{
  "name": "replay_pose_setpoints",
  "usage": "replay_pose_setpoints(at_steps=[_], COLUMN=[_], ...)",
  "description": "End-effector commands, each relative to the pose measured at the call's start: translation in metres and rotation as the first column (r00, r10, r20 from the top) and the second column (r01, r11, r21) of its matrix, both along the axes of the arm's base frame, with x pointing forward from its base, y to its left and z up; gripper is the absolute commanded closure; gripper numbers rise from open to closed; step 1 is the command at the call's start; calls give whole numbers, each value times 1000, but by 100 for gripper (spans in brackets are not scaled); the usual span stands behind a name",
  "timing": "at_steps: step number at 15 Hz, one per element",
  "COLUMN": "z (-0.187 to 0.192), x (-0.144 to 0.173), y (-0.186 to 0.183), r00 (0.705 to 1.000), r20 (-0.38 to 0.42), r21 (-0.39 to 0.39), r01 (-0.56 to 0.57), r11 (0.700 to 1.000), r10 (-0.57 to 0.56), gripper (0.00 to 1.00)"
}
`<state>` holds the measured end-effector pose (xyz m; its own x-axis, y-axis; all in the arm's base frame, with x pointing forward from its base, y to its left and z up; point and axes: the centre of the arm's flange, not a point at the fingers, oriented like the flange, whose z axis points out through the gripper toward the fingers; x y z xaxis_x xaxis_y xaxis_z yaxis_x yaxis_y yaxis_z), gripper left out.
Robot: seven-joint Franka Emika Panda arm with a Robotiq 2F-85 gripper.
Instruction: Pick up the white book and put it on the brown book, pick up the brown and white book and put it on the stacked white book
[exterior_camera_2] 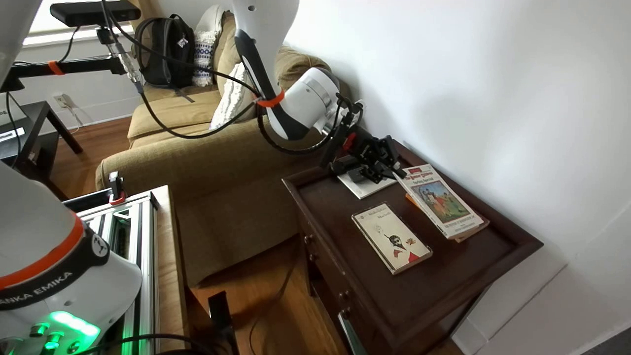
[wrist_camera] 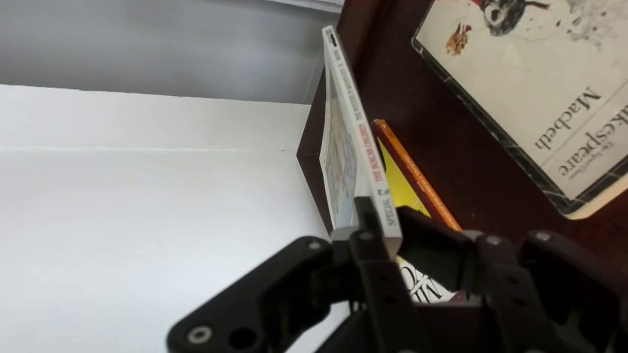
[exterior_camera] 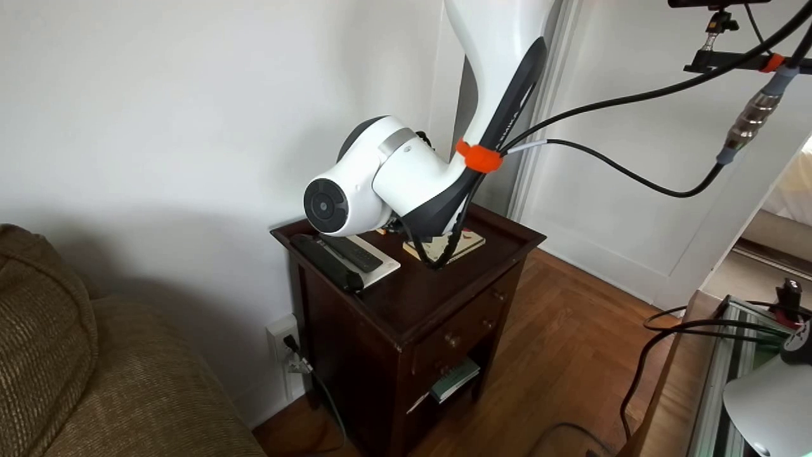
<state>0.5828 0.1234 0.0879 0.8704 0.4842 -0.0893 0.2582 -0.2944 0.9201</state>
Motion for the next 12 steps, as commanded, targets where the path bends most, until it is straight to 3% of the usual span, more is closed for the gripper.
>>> replay_pose_setpoints(at_steps=[1, 7, 12], z=[-13, -21, -21], x=[3, 8, 10], y=[-7, -11, -19], r00=[997, 996, 997], r20=[21, 12, 11], r21=[38, 105, 115], r01=[-70, -90, -75], r11=[997, 990, 991], r10=[70, 89, 75], gripper=[96, 96, 96])
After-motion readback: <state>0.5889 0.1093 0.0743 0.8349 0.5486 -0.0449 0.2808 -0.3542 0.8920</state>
